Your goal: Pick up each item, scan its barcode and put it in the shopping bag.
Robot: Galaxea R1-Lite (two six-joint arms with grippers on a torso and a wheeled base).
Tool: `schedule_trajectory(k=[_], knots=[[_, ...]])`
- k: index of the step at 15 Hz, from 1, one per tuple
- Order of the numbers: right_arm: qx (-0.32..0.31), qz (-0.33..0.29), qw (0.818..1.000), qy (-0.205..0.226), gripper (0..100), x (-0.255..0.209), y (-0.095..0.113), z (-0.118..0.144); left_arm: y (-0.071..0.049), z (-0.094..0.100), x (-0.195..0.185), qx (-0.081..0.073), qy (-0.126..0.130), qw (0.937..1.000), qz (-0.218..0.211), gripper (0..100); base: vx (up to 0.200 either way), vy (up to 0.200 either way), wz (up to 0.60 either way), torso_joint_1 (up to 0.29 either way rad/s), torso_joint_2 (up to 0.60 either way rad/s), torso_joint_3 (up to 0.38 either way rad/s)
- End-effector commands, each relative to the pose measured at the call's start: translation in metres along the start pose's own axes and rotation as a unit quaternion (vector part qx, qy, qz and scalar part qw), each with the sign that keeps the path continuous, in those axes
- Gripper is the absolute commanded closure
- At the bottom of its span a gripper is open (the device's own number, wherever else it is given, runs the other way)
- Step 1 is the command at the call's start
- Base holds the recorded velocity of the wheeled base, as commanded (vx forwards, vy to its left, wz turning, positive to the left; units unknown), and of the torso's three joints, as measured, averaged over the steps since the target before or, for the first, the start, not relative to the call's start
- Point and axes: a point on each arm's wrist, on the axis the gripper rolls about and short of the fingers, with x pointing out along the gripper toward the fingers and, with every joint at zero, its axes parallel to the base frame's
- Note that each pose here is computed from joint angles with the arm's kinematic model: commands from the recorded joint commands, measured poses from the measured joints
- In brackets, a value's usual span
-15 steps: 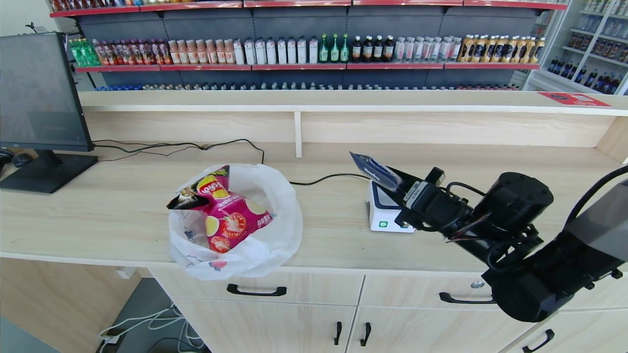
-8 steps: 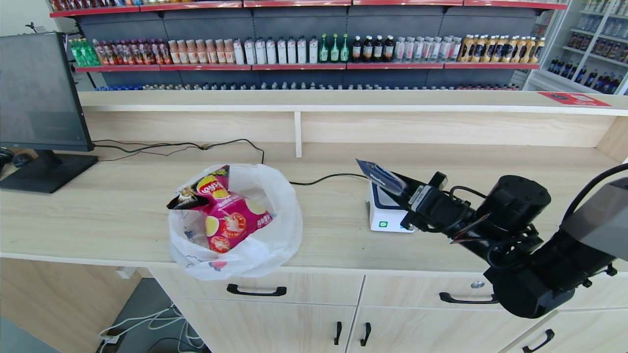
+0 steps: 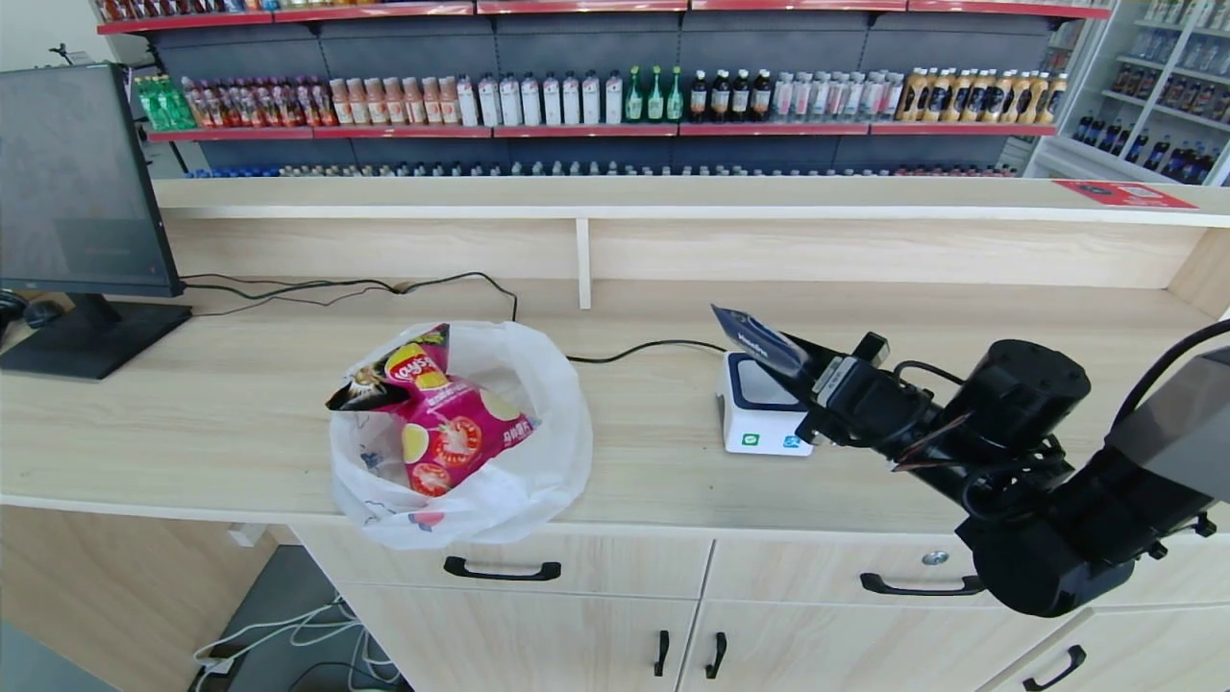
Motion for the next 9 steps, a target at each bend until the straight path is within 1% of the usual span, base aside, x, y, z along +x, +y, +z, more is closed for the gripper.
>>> schedule_trajectory(k=[1,7,9], knots=[[-0.002,-0.004,1.000,0.003,100,-0.002,-0.003,-0.001,0.000,0.000,0.000,0.000,0.000,1.0000,0.000,0,0.000,0.000,0.00,0.000,0.00,0.000],[0.000,-0.003,1.000,0.006,100,-0.003,-0.002,-0.001,0.000,0.000,0.000,0.000,0.000,1.0000,0.001,0,0.000,0.000,0.00,0.000,0.00,0.000],[0.005,-0.015,1.000,-0.003,100,-0.006,-0.011,0.008,0.000,0.000,0.000,0.000,0.001,1.0000,0.001,0,0.000,0.000,0.00,0.000,0.00,0.000]])
